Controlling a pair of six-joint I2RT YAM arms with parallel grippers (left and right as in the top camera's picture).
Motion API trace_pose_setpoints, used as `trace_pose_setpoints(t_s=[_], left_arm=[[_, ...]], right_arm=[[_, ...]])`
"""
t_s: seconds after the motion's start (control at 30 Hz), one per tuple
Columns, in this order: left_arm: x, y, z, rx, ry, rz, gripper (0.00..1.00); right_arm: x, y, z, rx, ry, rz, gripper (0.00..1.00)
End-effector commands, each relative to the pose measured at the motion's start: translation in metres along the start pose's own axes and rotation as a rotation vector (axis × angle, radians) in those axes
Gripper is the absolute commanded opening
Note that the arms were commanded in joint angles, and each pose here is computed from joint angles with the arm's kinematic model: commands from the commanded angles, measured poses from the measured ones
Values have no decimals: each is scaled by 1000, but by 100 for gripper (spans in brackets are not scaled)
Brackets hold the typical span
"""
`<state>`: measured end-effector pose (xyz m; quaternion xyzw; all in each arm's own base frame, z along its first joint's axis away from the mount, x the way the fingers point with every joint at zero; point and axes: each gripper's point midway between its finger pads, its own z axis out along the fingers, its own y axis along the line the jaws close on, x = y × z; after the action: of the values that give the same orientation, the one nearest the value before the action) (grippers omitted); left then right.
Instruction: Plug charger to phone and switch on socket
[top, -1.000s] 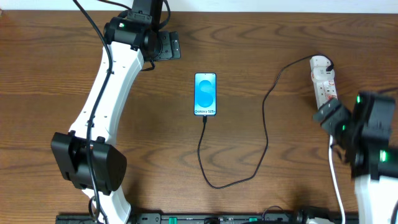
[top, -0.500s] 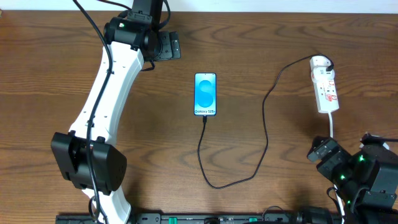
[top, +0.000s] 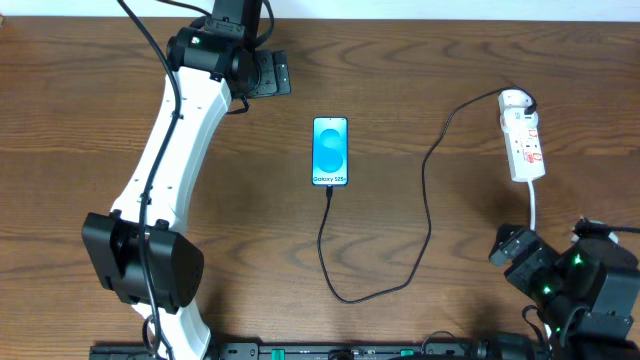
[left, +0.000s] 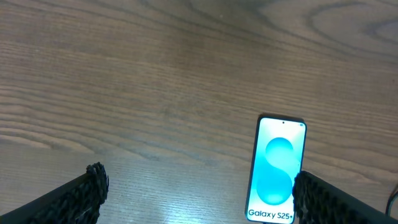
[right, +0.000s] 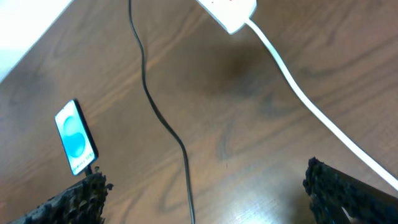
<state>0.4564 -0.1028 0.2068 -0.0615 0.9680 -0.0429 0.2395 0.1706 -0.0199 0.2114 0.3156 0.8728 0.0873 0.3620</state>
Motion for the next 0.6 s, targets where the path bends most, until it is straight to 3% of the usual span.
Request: trace_pose_setpoints(t_s=[0.0, 0.13, 0.3, 0.57], left_arm=[[1, 2, 2, -15, 4, 0, 96], [1, 2, 2, -15, 4, 0, 96], [1, 2, 2, -15, 4, 0, 96], [1, 2, 2, -15, 4, 0, 96]], right_arm=[[9, 0, 11, -35, -14, -58, 99], [4, 19, 24, -160, -115, -175, 99], [-7, 61, 24, -376, -382, -454, 99], [-8, 67, 29, -468, -599, -504, 99]])
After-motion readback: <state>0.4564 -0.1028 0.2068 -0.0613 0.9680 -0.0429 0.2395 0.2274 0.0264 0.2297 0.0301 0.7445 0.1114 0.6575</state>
